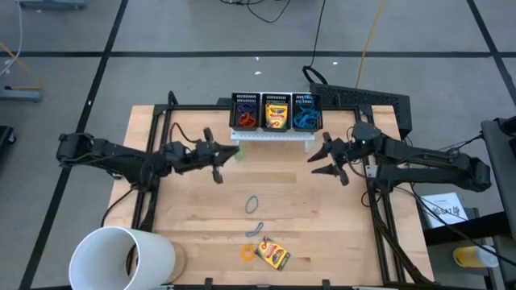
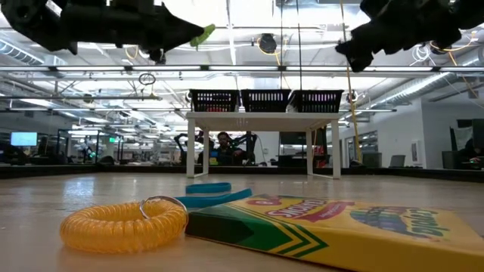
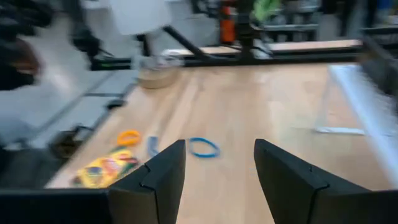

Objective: Pick & Place Office Desk Supplies
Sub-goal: Put the green spring keychain into the right black bin on the shelf, then put the blue rubber band into the right black bin on the shelf

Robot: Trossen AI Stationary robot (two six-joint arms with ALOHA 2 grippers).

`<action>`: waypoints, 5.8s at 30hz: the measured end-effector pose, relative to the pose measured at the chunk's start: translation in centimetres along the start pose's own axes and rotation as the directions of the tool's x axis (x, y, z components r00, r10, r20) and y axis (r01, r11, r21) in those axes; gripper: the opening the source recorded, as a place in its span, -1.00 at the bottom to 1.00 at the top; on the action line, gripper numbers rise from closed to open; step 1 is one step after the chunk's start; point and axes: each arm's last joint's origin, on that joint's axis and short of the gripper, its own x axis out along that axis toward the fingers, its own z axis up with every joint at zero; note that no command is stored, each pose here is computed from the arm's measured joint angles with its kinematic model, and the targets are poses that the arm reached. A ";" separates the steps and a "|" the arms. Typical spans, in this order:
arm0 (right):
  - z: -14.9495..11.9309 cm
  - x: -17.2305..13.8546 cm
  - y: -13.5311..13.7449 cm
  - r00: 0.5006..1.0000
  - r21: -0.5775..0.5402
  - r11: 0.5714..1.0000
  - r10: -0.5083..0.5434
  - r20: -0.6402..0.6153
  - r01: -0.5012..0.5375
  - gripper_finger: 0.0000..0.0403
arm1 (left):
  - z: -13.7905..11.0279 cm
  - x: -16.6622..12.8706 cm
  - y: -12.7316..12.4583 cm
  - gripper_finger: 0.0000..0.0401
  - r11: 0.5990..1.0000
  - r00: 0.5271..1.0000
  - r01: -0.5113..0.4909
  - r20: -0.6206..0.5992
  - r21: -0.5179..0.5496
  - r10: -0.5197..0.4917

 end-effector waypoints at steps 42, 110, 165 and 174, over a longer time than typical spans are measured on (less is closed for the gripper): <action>0.4 -2.9 1.7 0.997 -0.044 0.997 -0.066 0.046 0.068 -0.10 | 1.4 7.6 10.3 -0.82 0.792 0.742 -0.608 -0.388 -0.045 0.548; -0.6 -2.5 1.1 0.980 -0.037 0.981 -0.190 0.063 0.193 -0.10 | -2.5 4.8 -11.7 -0.21 0.791 0.542 0.451 -0.577 -0.413 -0.610; -0.6 -2.5 1.1 0.979 0.009 0.981 -0.192 0.062 0.192 -0.10 | -7.7 5.1 -11.1 -0.98 0.977 0.583 0.207 -0.796 -0.048 -0.163; -3.3 -1.4 0.5 0.979 0.049 0.982 -0.186 0.089 0.182 -0.10 | -1.9 7.2 -7.0 -0.97 0.981 0.809 0.078 -0.563 -0.178 -0.167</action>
